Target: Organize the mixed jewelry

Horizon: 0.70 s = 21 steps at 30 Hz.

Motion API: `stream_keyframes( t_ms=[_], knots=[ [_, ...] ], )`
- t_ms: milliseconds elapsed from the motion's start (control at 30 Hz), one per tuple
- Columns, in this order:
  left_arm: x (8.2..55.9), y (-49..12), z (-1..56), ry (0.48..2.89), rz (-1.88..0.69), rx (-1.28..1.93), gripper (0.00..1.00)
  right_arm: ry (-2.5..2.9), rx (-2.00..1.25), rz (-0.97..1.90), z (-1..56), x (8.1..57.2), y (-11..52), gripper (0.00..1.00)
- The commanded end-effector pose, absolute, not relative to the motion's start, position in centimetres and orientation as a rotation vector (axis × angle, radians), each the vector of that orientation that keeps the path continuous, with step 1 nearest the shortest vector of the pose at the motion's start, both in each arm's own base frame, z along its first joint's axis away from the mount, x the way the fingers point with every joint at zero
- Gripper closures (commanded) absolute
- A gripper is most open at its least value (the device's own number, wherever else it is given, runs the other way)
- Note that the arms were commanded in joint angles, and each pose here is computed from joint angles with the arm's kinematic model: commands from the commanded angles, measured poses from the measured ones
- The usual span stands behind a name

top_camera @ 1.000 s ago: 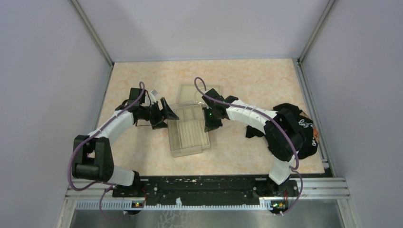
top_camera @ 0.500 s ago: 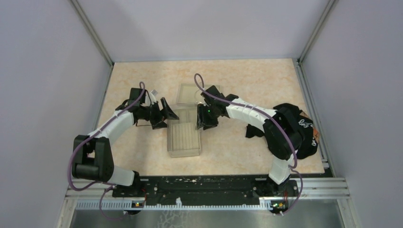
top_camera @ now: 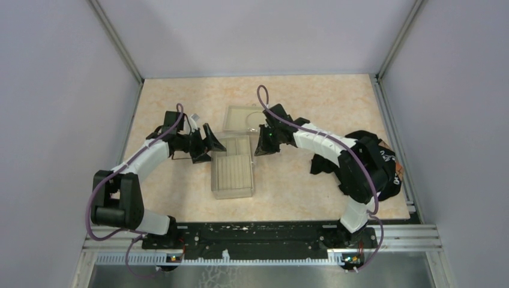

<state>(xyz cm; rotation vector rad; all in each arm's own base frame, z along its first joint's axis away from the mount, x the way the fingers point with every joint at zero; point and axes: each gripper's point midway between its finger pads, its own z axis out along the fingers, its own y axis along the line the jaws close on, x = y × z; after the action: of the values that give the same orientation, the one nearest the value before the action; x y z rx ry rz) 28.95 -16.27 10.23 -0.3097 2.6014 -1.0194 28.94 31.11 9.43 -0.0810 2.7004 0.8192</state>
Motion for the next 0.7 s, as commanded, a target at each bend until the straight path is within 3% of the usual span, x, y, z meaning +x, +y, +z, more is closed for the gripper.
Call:
stream_keyframes(
  t_ms=[0, 367, 467, 667],
  knots=[
    [29.4, -17.0, 11.2, 2.579, -1.050, -0.268, 0.12, 2.622, -0.060, 0.851, 10.5, 31.1, 32.4, 1.00],
    [29.7, -17.1, 11.5, 2.574, -1.058, -0.263, 0.12, 2.634, -0.217, 1.001, 10.7, 30.4, 36.2, 1.00],
    [29.9, -17.0, 11.7, 2.572, -1.040, -0.264, 0.12, 2.632, -0.199, 0.892, 10.7, 31.4, 34.6, 1.00],
    [31.2, -15.7, 12.9, 2.571, -0.908, -0.263, 0.11, 2.588, -0.159, 0.655, 11.6, 35.2, 28.9, 0.71]
  ],
)
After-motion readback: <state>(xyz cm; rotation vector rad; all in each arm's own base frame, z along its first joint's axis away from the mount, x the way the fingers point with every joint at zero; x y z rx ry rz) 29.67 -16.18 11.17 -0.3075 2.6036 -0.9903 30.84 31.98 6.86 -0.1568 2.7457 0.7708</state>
